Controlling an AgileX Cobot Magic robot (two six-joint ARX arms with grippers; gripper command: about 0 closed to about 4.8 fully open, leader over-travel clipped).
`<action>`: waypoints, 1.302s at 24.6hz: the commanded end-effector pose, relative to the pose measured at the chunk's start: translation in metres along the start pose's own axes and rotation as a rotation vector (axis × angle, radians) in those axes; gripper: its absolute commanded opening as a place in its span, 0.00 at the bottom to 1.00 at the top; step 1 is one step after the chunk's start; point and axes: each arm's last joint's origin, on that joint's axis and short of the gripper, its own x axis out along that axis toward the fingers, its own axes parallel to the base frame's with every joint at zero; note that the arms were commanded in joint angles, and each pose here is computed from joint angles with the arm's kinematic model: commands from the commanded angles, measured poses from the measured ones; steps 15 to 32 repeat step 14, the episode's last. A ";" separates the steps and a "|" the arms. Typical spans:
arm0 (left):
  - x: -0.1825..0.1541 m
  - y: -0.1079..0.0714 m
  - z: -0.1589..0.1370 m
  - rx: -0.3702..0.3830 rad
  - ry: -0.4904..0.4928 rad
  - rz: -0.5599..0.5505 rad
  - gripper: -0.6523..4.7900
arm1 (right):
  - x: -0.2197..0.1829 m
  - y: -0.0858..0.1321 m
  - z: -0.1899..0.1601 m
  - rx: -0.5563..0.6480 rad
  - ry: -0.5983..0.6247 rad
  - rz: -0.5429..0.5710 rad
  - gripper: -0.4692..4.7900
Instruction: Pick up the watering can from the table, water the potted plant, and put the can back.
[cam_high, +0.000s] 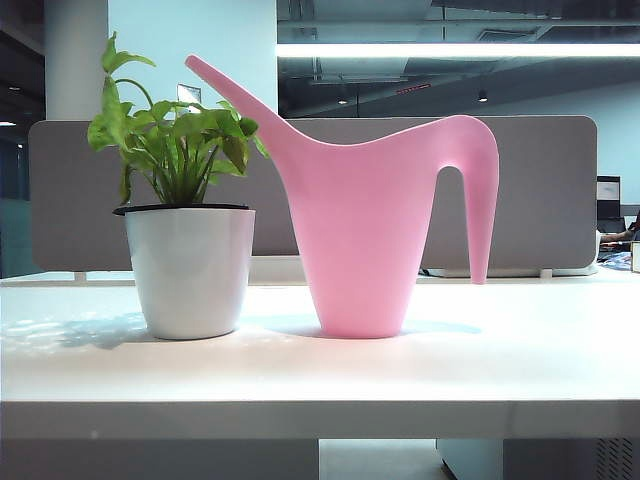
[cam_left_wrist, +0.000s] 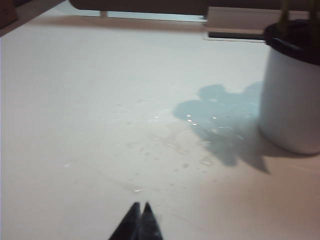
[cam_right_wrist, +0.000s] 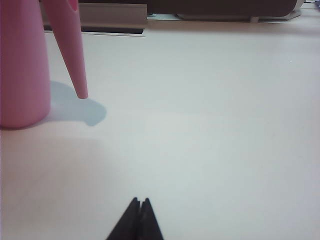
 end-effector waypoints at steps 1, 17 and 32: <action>0.000 -0.007 -0.001 0.017 0.001 -0.072 0.13 | 0.001 0.000 -0.001 0.001 -0.008 0.003 0.08; 0.000 -0.011 -0.001 0.024 0.000 -0.116 0.13 | 0.001 0.000 -0.001 0.001 -0.008 0.003 0.08; 0.000 -0.011 -0.001 0.024 0.000 -0.116 0.13 | 0.001 0.000 -0.001 0.001 -0.008 0.003 0.08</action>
